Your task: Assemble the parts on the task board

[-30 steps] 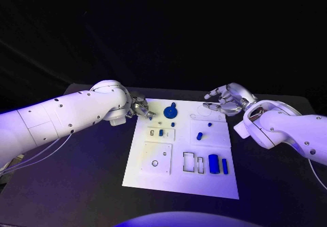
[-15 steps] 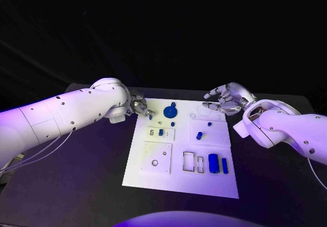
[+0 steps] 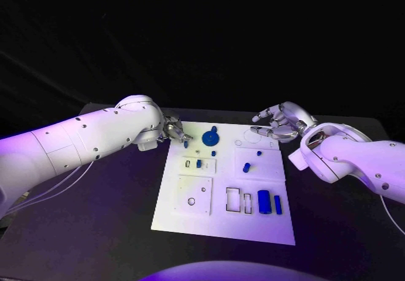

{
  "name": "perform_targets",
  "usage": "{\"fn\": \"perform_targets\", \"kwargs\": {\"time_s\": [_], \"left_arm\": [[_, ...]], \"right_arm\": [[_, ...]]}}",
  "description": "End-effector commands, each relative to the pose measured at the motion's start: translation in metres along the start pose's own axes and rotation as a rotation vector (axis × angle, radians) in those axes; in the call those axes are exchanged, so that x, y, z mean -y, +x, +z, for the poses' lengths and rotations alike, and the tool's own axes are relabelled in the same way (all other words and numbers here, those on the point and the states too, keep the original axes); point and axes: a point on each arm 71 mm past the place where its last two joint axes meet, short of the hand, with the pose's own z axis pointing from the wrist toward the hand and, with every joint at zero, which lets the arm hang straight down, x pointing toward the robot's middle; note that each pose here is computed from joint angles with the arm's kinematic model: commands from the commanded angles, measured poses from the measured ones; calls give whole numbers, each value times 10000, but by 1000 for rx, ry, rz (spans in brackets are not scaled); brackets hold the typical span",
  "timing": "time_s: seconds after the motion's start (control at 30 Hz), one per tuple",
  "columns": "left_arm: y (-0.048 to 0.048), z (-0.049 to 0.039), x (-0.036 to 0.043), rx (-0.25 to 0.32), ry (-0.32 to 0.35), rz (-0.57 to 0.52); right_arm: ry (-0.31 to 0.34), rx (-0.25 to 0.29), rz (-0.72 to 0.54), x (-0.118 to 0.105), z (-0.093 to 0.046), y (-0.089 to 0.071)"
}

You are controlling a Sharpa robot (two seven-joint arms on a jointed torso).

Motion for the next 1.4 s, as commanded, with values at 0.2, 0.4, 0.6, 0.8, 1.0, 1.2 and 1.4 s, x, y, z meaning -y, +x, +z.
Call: {"fn": "perform_targets", "kwargs": {"time_s": [0.2,0.4,0.6,0.8,1.0,1.2,1.4], "left_arm": [[8,22,21,-27,4,11],[15,43,17,-37,-1,11],[20,60,12,-39,-6,8],[32,59,31,-43,0,4],[46,53,49,-48,7,4],[51,51,43,-51,6,5],[55,53,41,-56,7,0]], "right_arm": [[-5,-13,-1,-4,4,17],[-5,-14,-1,-4,5,21],[-5,-14,-1,-5,6,24],[-5,-15,-1,-5,7,26],[-4,-15,-1,-3,7,26],[-3,-15,-2,1,9,23],[-3,-15,-2,0,11,24]]}}
